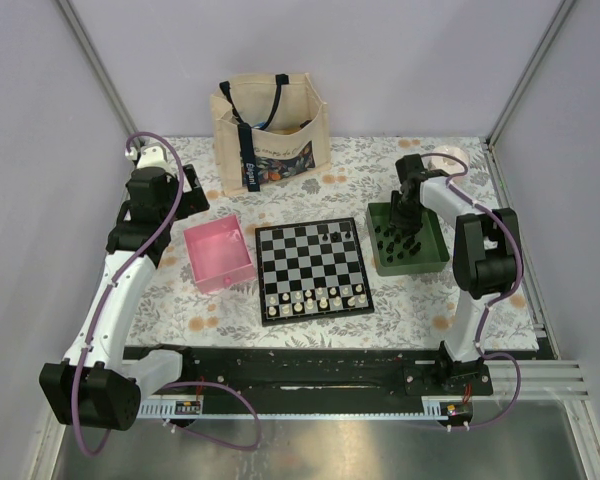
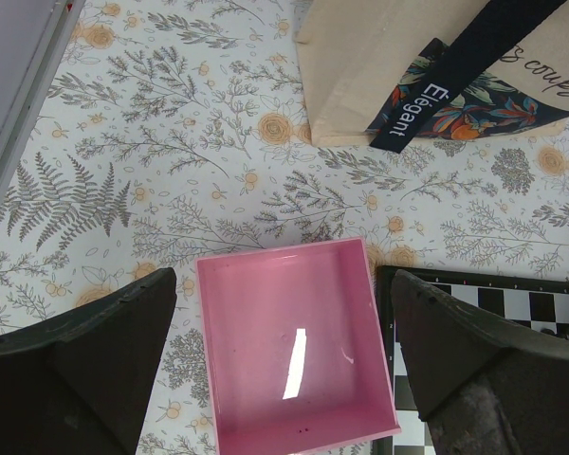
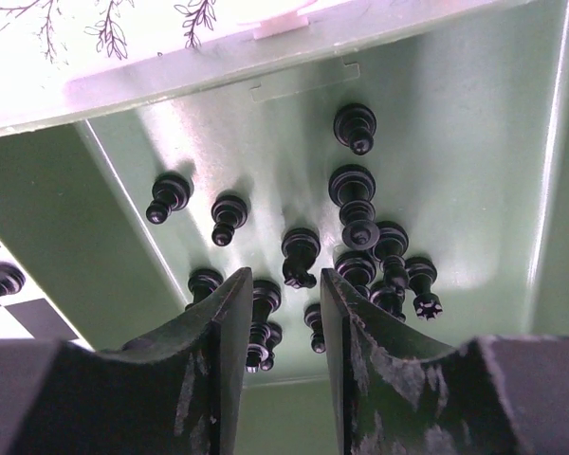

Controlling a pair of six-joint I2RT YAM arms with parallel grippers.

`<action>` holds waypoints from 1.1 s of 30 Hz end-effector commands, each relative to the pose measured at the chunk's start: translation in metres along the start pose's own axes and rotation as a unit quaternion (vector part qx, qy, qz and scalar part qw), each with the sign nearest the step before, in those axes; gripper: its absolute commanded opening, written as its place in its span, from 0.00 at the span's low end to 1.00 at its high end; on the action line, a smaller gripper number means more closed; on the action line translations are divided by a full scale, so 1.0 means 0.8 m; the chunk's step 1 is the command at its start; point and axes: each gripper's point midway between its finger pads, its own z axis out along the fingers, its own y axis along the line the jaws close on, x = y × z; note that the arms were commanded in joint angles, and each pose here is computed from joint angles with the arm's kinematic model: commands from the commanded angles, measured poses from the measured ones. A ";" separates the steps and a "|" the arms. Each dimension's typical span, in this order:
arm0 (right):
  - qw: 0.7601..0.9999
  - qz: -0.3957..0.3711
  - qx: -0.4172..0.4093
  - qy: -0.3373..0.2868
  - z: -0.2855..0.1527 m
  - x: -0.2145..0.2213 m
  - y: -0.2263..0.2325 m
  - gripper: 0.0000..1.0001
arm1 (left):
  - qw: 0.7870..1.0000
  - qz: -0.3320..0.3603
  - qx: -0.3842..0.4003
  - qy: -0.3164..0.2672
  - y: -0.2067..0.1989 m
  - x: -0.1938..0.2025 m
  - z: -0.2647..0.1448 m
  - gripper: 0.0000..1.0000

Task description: Set up the chess pieces on the board

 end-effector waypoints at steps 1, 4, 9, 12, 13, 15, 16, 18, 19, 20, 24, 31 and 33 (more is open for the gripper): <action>0.999 -0.007 -0.011 -0.052 -0.036 -0.030 0.007 0.44 | 1.000 0.002 0.008 -0.018 -0.004 -0.015 0.000 0.99; 0.997 -0.006 -0.012 -0.075 -0.055 -0.039 0.007 0.45 | 1.000 0.002 0.008 -0.017 -0.004 -0.014 0.000 0.99; 0.994 0.007 0.019 -0.104 -0.073 -0.046 -0.011 0.46 | 1.000 0.001 0.011 -0.018 -0.006 -0.015 0.000 0.99; 0.992 0.023 0.041 -0.113 -0.076 -0.045 -0.027 0.45 | 1.000 0.002 0.011 -0.018 -0.006 -0.015 0.000 0.99; 0.992 0.029 0.043 -0.114 -0.076 -0.044 -0.032 0.45 | 1.000 0.002 0.010 -0.018 -0.005 -0.015 0.000 0.99; 0.991 0.040 0.044 -0.116 -0.077 -0.042 -0.039 0.45 | 1.000 0.002 0.010 -0.017 -0.005 -0.014 -0.001 0.99; 0.991 0.041 0.044 -0.116 -0.078 -0.041 -0.041 0.45 | 1.000 0.001 0.010 -0.020 -0.005 -0.016 -0.001 0.99; 0.991 0.046 0.050 -0.119 -0.081 -0.039 -0.047 0.45 | 1.000 0.001 0.011 -0.018 -0.005 -0.014 -0.001 0.99; 0.990 0.050 0.051 -0.119 -0.083 -0.038 -0.049 0.45 | 1.000 0.001 0.010 -0.018 -0.005 -0.015 0.000 0.99; 0.990 0.058 0.054 -0.120 -0.086 -0.036 -0.053 0.45 | 1.000 0.001 0.009 -0.019 -0.005 -0.015 0.000 0.99; 0.989 0.078 0.036 -0.117 -0.092 -0.026 -0.056 0.43 | 1.000 0.001 0.006 -0.022 -0.003 -0.017 -0.002 0.99; 0.992 0.071 -0.006 -0.104 -0.092 -0.011 -0.039 0.42 | 1.000 0.000 0.009 -0.019 -0.005 -0.015 -0.001 0.99; 0.991 0.070 -0.036 -0.106 -0.091 -0.017 -0.025 0.42 | 1.000 0.000 0.008 -0.019 -0.004 -0.015 0.000 0.99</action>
